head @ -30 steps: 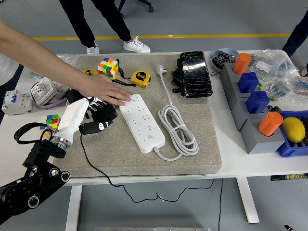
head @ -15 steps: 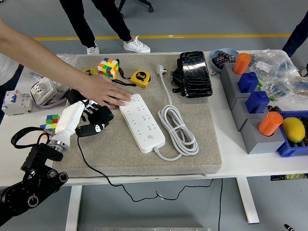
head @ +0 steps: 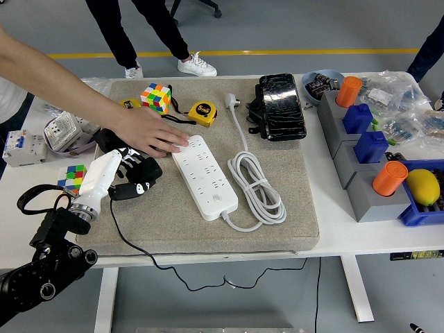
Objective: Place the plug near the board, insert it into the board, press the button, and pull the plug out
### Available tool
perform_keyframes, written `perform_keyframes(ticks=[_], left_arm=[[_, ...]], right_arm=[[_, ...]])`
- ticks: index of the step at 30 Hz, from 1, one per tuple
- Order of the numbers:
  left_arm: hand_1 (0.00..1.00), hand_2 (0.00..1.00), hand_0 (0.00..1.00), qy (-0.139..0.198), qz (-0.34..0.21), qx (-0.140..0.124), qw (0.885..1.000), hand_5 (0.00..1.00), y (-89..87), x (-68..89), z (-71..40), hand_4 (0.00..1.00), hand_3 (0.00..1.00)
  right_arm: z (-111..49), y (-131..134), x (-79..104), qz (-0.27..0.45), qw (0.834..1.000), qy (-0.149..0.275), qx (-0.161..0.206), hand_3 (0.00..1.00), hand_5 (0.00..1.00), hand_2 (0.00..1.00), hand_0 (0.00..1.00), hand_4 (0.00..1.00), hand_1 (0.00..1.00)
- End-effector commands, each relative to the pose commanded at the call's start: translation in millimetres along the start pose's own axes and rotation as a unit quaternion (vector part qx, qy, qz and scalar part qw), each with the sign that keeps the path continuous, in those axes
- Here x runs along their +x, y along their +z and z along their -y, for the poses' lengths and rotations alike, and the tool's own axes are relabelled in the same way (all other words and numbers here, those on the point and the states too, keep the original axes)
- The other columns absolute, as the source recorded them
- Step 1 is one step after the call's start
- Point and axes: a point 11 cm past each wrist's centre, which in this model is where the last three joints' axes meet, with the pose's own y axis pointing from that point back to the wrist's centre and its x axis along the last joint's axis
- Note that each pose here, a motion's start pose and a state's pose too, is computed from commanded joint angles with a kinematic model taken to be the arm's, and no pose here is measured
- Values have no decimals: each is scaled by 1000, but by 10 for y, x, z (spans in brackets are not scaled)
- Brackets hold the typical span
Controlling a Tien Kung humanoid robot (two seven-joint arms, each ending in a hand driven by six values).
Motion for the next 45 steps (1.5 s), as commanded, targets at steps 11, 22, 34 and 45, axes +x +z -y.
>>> perform_keyframes(ticks=[11, 22, 34, 45], left_arm=[[540, 556, 458, -7, 3, 8, 1000, 172, -18, -13, -1, 881, 569], [690, 713, 605, -4, 3, 10, 1000, 378, -18, -1, 2, 998, 720], [719, 735, 633, 16, -29, -10, 999, 455, 45, 60, -16, 998, 744], [721, 720, 675, 39, -144, -6, 989, 551, 33, 123, -36, 993, 723]], right_arm=[[-1, 3, 0, 1, 1000, 0, 1, 536, 466, 600, 575, 927, 639], [-1, 0, 1, 1, 1000, 0, 2, 536, 465, 598, 574, 926, 638], [0, 3, -8, 0, 1000, -1, 1, 536, 464, 598, 570, 924, 638], [3, 14, -23, 1, 1000, -1, -1, 536, 464, 598, 573, 924, 638]])
